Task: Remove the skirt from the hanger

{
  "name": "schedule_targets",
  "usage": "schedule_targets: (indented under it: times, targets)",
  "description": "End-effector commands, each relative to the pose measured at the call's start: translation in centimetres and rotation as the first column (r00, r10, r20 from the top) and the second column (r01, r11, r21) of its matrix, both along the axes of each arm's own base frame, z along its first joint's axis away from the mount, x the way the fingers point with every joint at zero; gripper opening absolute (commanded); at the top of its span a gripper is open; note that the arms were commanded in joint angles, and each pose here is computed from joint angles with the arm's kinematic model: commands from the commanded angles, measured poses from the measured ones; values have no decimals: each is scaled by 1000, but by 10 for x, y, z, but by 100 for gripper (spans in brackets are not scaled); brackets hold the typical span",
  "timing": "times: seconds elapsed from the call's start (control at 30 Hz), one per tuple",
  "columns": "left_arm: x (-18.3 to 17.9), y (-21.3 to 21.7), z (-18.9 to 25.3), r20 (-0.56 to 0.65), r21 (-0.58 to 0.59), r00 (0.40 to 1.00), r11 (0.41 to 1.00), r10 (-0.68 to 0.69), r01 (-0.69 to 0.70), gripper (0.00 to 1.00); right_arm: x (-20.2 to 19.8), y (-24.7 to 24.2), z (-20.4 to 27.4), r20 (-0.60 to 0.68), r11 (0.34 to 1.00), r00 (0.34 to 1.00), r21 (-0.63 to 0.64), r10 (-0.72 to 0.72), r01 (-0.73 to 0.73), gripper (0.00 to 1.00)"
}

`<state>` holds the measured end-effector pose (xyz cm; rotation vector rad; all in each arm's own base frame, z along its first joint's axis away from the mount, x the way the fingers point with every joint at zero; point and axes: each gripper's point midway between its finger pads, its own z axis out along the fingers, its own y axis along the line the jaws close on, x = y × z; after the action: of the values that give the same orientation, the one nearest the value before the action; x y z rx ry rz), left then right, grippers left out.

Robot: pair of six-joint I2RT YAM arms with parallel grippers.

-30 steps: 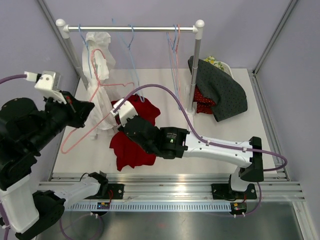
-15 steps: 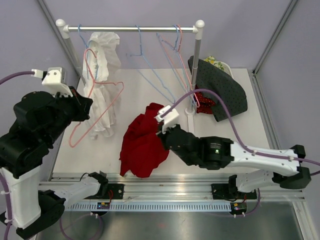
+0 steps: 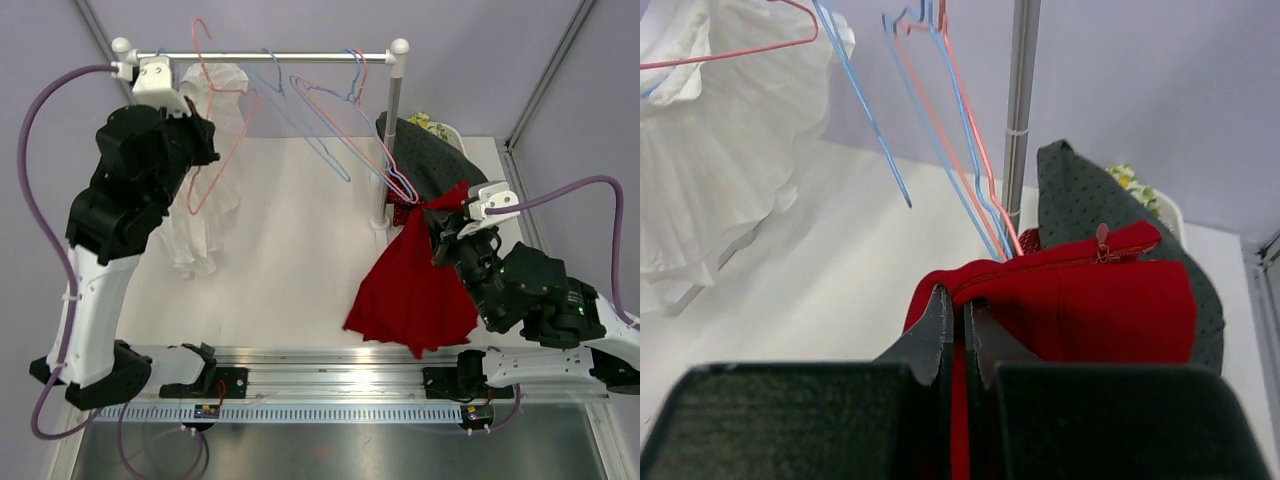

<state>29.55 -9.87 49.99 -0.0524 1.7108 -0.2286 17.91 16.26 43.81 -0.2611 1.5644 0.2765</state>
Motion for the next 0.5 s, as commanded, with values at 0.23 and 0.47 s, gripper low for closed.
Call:
schedule_targets:
  times: [0.23, 0.47]
  targets:
    - [81, -18, 25, 96, 70, 993, 995, 71, -78, 0, 8, -57, 117, 253, 985, 954, 100, -161, 140, 0]
    - [78, -17, -8, 41, 68, 996, 995, 74, -77, 0, 7, -69, 163, 331, 978, 923, 134, -194, 157, 0]
